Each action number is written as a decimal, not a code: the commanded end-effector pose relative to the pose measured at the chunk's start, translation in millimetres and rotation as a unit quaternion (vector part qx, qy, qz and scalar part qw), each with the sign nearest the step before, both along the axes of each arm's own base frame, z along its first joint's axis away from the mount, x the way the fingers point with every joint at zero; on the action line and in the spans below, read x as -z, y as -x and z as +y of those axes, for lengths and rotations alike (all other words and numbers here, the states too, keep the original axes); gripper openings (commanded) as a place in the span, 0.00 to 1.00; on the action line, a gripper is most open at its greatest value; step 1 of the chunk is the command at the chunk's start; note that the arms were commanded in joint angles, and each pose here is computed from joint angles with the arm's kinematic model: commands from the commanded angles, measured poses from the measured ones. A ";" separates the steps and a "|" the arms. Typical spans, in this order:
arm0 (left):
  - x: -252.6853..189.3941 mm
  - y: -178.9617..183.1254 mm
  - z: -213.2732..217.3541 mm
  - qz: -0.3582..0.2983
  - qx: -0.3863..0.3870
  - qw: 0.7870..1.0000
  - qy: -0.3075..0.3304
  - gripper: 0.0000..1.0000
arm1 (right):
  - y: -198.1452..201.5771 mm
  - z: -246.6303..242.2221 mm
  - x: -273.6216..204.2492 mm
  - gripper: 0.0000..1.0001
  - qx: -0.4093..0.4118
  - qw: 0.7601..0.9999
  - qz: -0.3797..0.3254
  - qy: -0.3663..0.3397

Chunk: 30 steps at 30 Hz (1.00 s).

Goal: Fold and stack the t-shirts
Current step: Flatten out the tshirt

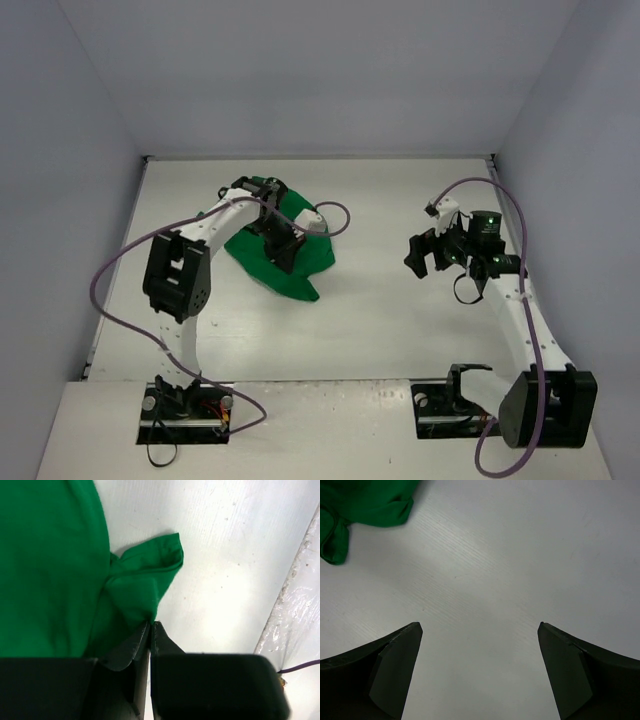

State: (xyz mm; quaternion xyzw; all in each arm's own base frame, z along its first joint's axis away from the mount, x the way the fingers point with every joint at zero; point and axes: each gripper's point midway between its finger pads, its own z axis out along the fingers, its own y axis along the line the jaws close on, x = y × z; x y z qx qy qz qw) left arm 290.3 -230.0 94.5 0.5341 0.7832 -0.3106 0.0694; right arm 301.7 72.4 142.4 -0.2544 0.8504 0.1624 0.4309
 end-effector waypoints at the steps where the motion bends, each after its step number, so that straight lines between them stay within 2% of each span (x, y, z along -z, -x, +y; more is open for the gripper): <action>1: -128.7 -20.7 7.1 -0.163 -0.049 0.984 0.054 0.00 | -6.1 12.1 -41.4 1.00 -0.054 0.994 -0.094 0.018; 4: -193.1 -30.8 13.4 -0.243 -0.080 0.963 0.083 0.00 | -14.1 14.6 -54.7 1.00 -0.071 0.990 -0.116 0.029; 7: -260.4 -39.5 25.8 -0.316 -0.123 0.934 0.117 0.00 | -21.3 23.6 -75.4 1.00 -0.099 0.983 -0.149 0.032; 11: -310.6 -49.4 42.6 -0.372 -0.169 0.903 0.136 0.00 | -32.0 45.4 -106.3 1.00 -0.138 0.964 -0.227 0.021; 16: -372.2 -62.0 55.6 -0.443 -0.205 0.856 0.170 0.00 | -42.3 89.3 -114.0 1.00 -0.148 0.942 -0.301 -0.011; 18: -392.7 -65.5 63.8 -0.474 -0.223 0.835 0.167 0.00 | -48.6 100.9 -102.7 1.00 -0.138 0.948 -0.285 -0.020; 20: -417.7 -75.4 77.5 -0.516 -0.257 0.802 0.156 0.00 | -49.8 140.7 -85.2 1.00 -0.125 0.964 -0.217 -0.084; 21: -420.9 -81.5 81.7 -0.525 -0.267 0.794 0.149 0.00 | -53.4 150.2 -79.4 1.00 -0.102 0.971 -0.181 -0.115; 23: -439.7 -87.2 89.4 -0.553 -0.286 0.769 0.148 0.00 | -54.8 177.6 -86.6 1.00 -0.061 0.966 -0.169 -0.186; 24: -447.4 -91.2 92.0 -0.565 -0.293 0.757 0.150 0.00 | -47.5 192.6 -81.6 1.00 -0.041 0.963 -0.130 -0.235; 25: -452.3 -94.4 96.2 -0.574 -0.304 0.746 0.146 0.00 | -46.1 201.5 -77.0 1.00 -0.029 0.961 -0.121 -0.248; 30: -459.1 -106.0 105.3 -0.594 -0.329 0.723 0.129 0.00 | -28.8 254.8 -70.4 1.00 0.021 0.938 -0.001 -0.345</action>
